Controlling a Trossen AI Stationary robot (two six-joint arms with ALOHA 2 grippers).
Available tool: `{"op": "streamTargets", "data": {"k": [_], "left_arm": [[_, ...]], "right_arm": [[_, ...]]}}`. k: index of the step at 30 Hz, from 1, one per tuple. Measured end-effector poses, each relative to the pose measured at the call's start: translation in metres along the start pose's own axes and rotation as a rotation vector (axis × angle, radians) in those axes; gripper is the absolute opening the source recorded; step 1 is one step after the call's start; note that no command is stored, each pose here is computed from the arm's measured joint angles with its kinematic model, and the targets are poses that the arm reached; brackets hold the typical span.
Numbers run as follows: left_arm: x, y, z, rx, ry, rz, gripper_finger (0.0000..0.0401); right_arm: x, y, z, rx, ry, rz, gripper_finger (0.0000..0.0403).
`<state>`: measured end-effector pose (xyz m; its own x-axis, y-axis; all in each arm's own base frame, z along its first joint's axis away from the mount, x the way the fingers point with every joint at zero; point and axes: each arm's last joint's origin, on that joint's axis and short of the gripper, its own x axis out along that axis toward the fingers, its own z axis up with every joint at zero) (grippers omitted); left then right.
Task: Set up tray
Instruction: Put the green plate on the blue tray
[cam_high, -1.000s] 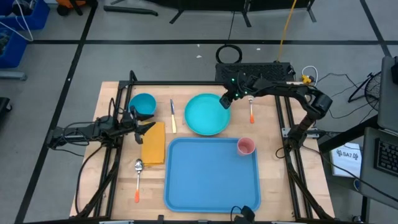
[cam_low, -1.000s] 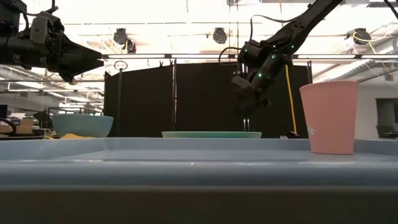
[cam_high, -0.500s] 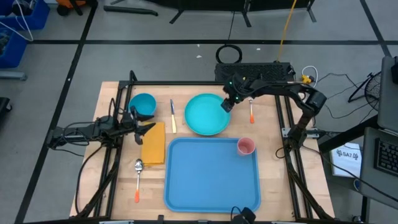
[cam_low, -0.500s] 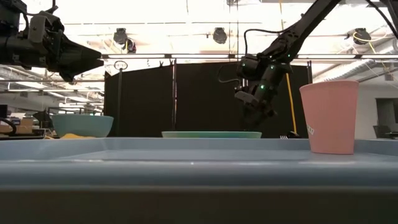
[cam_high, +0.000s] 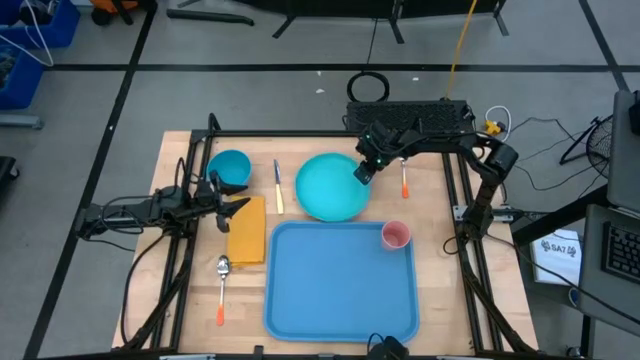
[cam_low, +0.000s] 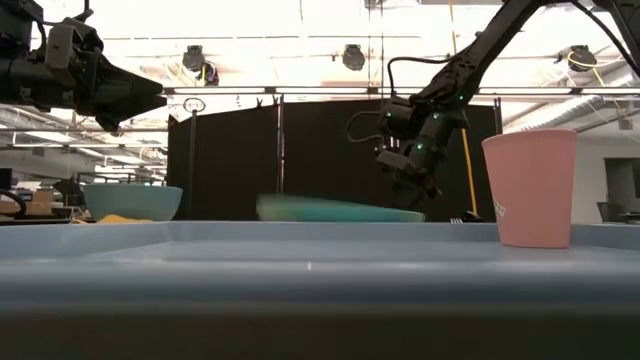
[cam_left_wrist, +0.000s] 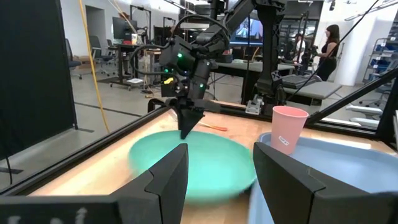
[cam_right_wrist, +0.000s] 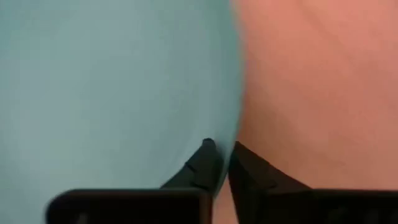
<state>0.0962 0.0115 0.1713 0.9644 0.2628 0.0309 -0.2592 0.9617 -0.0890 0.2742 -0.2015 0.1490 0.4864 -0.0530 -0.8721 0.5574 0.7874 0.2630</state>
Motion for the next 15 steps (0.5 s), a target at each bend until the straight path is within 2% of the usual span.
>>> {"op": "streamTargets", "data": {"k": [4,11,15], "left_arm": [[0.0,0.0,0.0,0.0,0.0,0.0,0.0186],[0.0,0.0,0.0,0.0,-0.001,0.0,0.0186],[0.0,0.0,0.0,0.006,0.0,0.0,0.0186]], "right_arm": [[0.0,0.003,0.002,-0.031,-0.02,-0.005,0.0004],[-0.024,0.011,0.022,-0.085,-0.236,0.005,0.0002],[-0.047,0.018,0.029,-0.07,-0.327,0.143,0.0001]]}}
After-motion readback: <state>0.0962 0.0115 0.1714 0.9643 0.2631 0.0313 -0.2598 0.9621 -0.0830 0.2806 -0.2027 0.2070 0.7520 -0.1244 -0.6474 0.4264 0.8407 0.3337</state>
